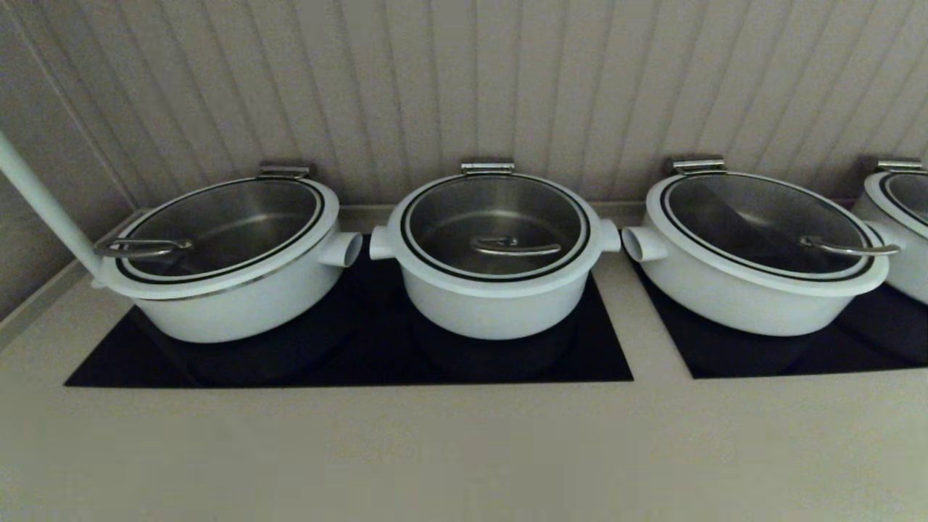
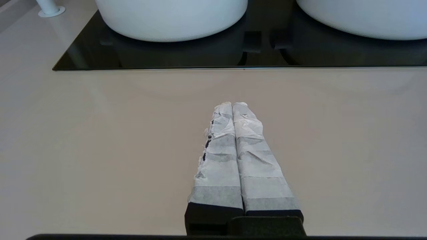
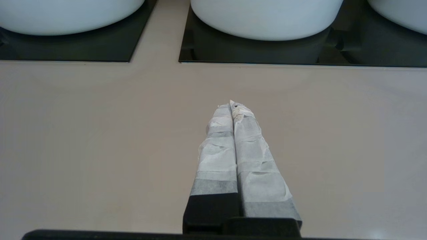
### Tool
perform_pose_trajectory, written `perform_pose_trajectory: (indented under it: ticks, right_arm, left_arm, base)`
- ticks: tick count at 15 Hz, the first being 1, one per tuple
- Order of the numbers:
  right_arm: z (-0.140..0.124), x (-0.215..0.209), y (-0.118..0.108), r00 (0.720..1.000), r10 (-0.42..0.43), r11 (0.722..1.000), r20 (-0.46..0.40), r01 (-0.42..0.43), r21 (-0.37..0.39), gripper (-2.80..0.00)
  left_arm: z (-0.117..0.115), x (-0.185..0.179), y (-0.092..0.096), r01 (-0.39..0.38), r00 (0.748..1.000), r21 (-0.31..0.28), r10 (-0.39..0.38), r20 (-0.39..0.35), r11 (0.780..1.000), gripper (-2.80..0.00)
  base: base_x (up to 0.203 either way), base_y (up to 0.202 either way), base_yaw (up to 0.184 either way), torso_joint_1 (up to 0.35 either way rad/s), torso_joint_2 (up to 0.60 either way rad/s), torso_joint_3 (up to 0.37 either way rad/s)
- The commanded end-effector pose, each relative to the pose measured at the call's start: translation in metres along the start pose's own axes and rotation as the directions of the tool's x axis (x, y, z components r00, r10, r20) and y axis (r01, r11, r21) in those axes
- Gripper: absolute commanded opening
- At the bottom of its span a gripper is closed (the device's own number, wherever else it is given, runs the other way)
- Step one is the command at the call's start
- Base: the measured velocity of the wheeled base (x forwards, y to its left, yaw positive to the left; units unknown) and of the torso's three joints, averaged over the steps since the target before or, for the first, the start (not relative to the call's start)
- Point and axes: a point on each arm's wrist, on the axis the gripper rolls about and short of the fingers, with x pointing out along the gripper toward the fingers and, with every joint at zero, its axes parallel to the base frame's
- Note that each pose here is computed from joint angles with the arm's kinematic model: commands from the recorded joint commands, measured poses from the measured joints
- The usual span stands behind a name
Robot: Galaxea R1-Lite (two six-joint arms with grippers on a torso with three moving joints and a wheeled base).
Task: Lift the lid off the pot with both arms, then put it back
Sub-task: Open the food pot lid a small opening with the right arm
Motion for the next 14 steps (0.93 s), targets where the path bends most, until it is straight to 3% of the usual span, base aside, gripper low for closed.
perform_pose_trajectory:
  ticks: [1, 14]
  right_arm:
    - [0.0001, 0.0001, 0.0, 1.0, 0.001, 1.0, -0.001, -0.001, 0.0, -2.8]
    - [0.0001, 0.0001, 0.0, 1.0, 0.001, 1.0, -0.001, -0.001, 0.0, -2.8]
  left_arm:
    - [0.0, 0.0, 0.0, 0.0, 1.0, 0.0, 0.0, 0.0, 1.0, -2.8]
    - [0.0, 0.0, 0.0, 0.0, 1.0, -0.001, 0.0, 0.0, 1.0, -2.8]
  base:
    - [0.0, 0.0, 0.0, 0.0, 0.0, 0.0]
    - [0.0, 0.0, 0.0, 0.0, 0.0, 0.0]
